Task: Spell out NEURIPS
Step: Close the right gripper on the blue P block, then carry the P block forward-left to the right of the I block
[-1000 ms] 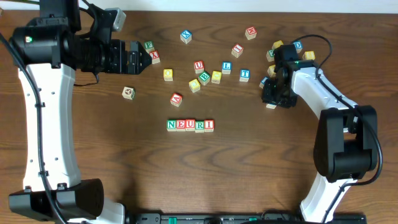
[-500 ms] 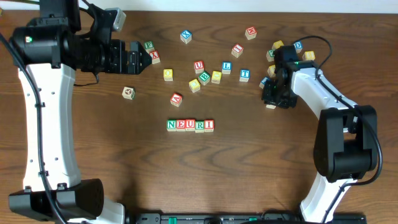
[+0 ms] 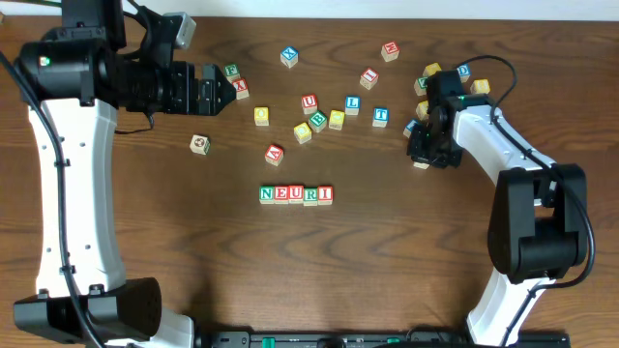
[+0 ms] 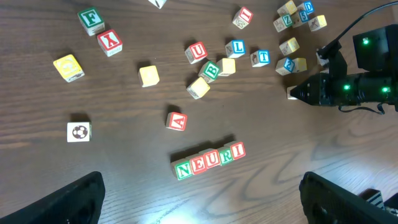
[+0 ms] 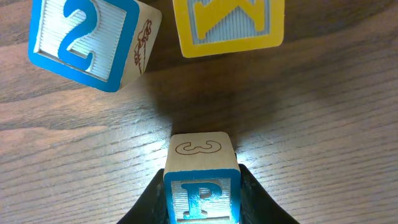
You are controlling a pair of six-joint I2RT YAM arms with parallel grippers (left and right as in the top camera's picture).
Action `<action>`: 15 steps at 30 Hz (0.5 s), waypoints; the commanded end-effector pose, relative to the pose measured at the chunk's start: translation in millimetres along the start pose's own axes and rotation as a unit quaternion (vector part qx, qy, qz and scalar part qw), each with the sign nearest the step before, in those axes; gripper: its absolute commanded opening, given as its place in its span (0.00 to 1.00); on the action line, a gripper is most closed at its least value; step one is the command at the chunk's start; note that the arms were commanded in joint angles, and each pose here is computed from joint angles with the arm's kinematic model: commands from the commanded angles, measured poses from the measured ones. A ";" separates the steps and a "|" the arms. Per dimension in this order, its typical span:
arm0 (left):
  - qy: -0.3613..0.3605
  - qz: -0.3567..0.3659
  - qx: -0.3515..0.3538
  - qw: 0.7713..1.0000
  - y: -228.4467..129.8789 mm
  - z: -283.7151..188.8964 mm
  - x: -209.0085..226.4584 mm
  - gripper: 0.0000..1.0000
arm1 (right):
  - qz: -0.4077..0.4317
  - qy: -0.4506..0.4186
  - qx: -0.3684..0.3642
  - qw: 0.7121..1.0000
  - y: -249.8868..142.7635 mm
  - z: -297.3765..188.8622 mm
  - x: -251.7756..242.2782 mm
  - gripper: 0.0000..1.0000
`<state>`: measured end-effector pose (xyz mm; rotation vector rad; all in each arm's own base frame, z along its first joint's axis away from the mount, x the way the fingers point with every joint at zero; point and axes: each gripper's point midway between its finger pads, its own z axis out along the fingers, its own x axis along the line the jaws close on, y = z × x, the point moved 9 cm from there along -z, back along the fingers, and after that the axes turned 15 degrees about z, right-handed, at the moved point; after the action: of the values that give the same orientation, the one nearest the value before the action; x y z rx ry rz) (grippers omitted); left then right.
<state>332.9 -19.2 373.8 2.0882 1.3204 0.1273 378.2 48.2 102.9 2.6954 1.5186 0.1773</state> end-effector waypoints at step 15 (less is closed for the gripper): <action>0.000 0.011 -0.011 1.000 2.0 -6.8 -2.8 0.98 | -0.006 0.017 -0.030 0.999 4.6 -29.7 5.7 0.22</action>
<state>332.9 -19.2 373.8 2.0882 1.3204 0.1273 375.5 47.9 104.4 2.7021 1.5230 0.1525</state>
